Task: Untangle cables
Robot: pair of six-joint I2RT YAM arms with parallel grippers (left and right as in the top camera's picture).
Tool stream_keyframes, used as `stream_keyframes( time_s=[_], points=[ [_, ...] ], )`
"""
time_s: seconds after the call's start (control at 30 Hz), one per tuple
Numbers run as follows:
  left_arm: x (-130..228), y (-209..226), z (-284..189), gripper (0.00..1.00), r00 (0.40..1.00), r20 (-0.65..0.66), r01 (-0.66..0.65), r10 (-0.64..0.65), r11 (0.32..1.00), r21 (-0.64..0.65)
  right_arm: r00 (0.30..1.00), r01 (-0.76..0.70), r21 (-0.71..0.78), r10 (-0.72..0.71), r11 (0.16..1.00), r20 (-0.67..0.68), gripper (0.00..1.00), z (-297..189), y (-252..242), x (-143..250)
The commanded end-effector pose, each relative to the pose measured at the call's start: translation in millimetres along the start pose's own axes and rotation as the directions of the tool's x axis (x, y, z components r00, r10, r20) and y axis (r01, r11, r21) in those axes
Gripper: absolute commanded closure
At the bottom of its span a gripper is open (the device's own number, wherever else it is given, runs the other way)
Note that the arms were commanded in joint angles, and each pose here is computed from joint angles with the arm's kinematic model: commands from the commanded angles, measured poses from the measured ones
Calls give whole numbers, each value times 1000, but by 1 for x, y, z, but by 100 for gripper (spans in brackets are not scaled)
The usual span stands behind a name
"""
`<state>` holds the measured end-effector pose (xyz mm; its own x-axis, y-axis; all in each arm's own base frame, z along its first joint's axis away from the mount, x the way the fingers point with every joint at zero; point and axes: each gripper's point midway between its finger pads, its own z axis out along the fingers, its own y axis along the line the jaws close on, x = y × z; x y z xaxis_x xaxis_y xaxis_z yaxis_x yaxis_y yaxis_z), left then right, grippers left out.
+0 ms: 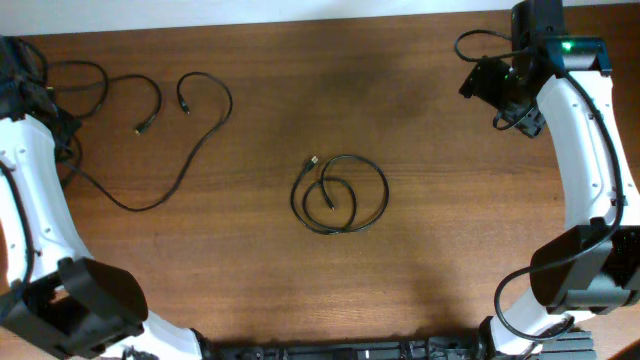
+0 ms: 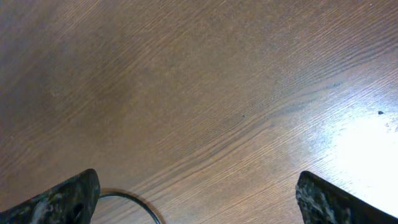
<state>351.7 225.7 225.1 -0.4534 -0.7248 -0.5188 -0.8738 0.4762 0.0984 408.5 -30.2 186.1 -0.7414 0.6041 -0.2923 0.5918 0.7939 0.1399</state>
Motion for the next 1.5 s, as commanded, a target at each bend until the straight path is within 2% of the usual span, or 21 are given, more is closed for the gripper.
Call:
stream_keyframes(
  time_s=[0.0,0.1,0.17,0.23,0.3,0.43,0.5,0.6,0.67,0.7,0.73,0.8,0.83,0.9,0.93,1.1,1.17,1.23,1.3,1.37,1.47],
  points=[
    [-15,14,22,100,997,19,71,-70,996,-45,1000,2,17,-2,1000,2,2,3,-2,-1],
    [-44,27,40,99,991,93,103,-97,993,-59,1000,2,16,-2,1000,2,2,3,-2,-1],
    [-48,31,50,84,989,90,125,-120,991,-56,1000,2,17,-2,1000,2,2,3,-2,-1],
    [-45,30,58,64,990,48,137,-136,990,-15,1000,2,17,-2,1000,2,2,3,-2,-1],
    [-40,20,61,26,988,-14,154,-153,985,78,1000,1,16,-1,1000,2,2,3,-2,-1],
    [-29,-21,52,27,991,-125,88,-44,923,375,1000,2,16,-2,1000,2,2,3,-2,-1],
    [-32,-34,45,31,994,-109,35,21,875,482,1000,2,17,-2,1000,2,1,3,-2,-1],
    [-35,-13,54,25,994,-106,42,2,911,410,1000,2,17,-2,1000,2,2,3,-2,-1],
    [-28,-10,55,25,991,-132,34,22,911,412,1000,2,16,-2,1000,2,2,3,-2,-1],
    [-23,-23,50,27,987,-113,-43,111,876,481,1000,2,16,-2,1000,2,2,3,-2,-1],
    [-13,-49,36,23,965,-54,-171,257,772,612,1000,2,16,-2,1000,2,2,3,-2,-1],
    [6,-86,12,18,920,32,-278,390,594,755,1000,2,17,-2,1000,2,2,3,-2,-1],
    [15,-99,5,18,908,41,-289,418,551,782,1000,2,17,-2,1000,2,2,3,-2,-1],
    [43,-130,1,18,867,38,-328,498,512,794,1000,2,17,-2,1000,2,2,3,-2,-1],
    [60,-146,4,11,838,35,-361,545,505,784,1000,2,17,-2,1000,2,2,3,-2,-1],
    [136,-201,41,8,679,11,-547,734,495,675,1000,2,16,-2,1000,2,2,3,-2,-1],
    [154,-221,62,7,629,33,-634,777,487,601,1000,2,17,-2,1000,2,2,3,-2,-1],
    [166,-246,67,4,614,87,-662,785,451,599,1000,2,16,-2,1000,2,2,3,-2,-1],
    [170,-273,65,13,613,168,-685,772,413,600,1000,2,16,-2,1000,2,2,3,-2,-1],
    [178,-290,64,12,635,187,-673,749,419,610,1000,2,17,-2,1000,2,2,3,-2,-1],
    [189,-304,75,14,619,208,-706,758,419,571,1000,2,16,-2,1000,2,2,3,-2,-1]
  ],
)
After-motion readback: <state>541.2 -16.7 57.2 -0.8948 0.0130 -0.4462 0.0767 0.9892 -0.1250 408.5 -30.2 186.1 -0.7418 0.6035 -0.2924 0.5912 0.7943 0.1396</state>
